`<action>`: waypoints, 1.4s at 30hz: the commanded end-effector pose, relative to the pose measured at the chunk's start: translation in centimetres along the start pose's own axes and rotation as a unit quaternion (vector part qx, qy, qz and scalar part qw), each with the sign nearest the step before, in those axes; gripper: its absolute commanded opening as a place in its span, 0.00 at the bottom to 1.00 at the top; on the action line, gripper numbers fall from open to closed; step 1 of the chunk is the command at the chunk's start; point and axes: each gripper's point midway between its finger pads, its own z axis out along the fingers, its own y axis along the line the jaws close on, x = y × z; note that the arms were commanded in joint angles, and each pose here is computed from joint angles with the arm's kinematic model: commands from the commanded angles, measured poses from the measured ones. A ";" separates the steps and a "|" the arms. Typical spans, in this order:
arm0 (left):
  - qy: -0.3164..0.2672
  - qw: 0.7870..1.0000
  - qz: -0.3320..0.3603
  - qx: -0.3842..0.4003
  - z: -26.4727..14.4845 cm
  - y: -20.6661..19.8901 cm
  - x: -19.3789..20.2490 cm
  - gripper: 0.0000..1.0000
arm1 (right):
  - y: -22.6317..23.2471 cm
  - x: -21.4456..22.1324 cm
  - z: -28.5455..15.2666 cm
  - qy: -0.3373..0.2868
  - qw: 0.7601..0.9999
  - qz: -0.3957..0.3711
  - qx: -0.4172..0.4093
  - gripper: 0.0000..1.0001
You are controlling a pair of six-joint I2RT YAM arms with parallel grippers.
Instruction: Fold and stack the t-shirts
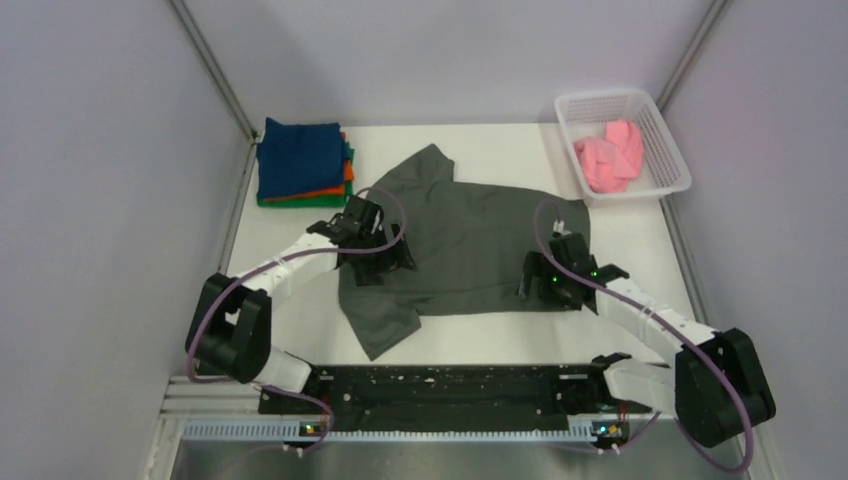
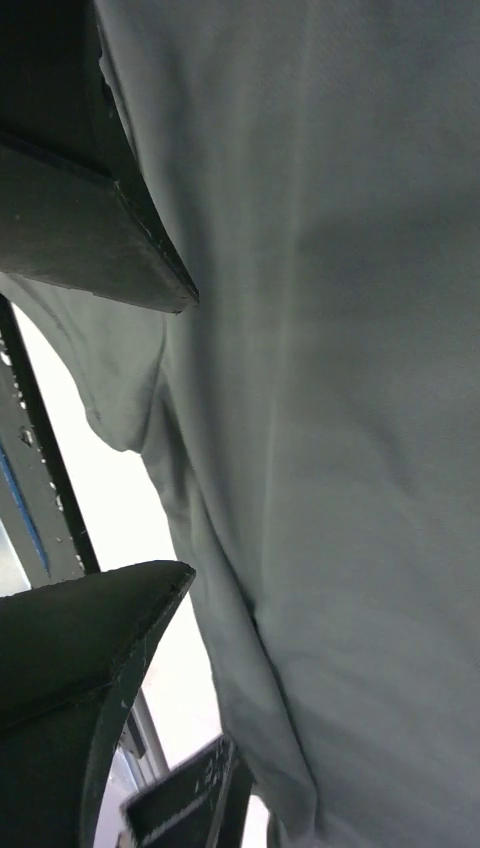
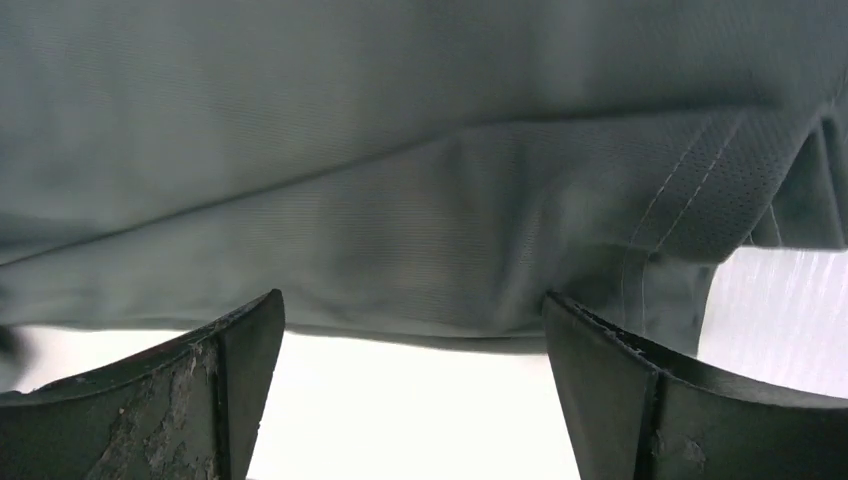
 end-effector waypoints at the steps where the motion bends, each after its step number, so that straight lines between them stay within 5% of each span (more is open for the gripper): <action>1: -0.022 0.999 0.016 0.039 1.4 -2.0 -1.9 0.99 | -1.2 -0.3 2.0 -0.080 0.995 0.055 0.002 0.99; 14: -0.013 0.998 -0.011 -0.056 2.2 2.6 -0.3 0.99 | -3.3 8.2 -3.5 0.054 0.986 0.152 0.042 0.99; 20: -0.014 0.999 -0.007 -0.051 0.2 2.5 0.3 0.99 | -1.2 8.3 -6.2 0.065 0.988 0.140 -0.017 0.99; 27: -0.066 0.997 0.029 -0.007 -2.9 -0.9 -2.8 0.99 | 1.8 0.6 -9.8 -0.061 0.993 0.077 -0.069 0.99; 32: -0.086 0.992 0.071 0.055 -1.9 -7.1 -8.3 0.99 | 4.3 -5.5 -9.2 -0.138 0.986 0.040 -0.089 0.99; 42: -0.107 0.985 0.067 -0.118 8.8 -5.8 -20.0 0.99 | 2.0 -15.5 2.4 -0.114 0.993 0.023 0.020 0.95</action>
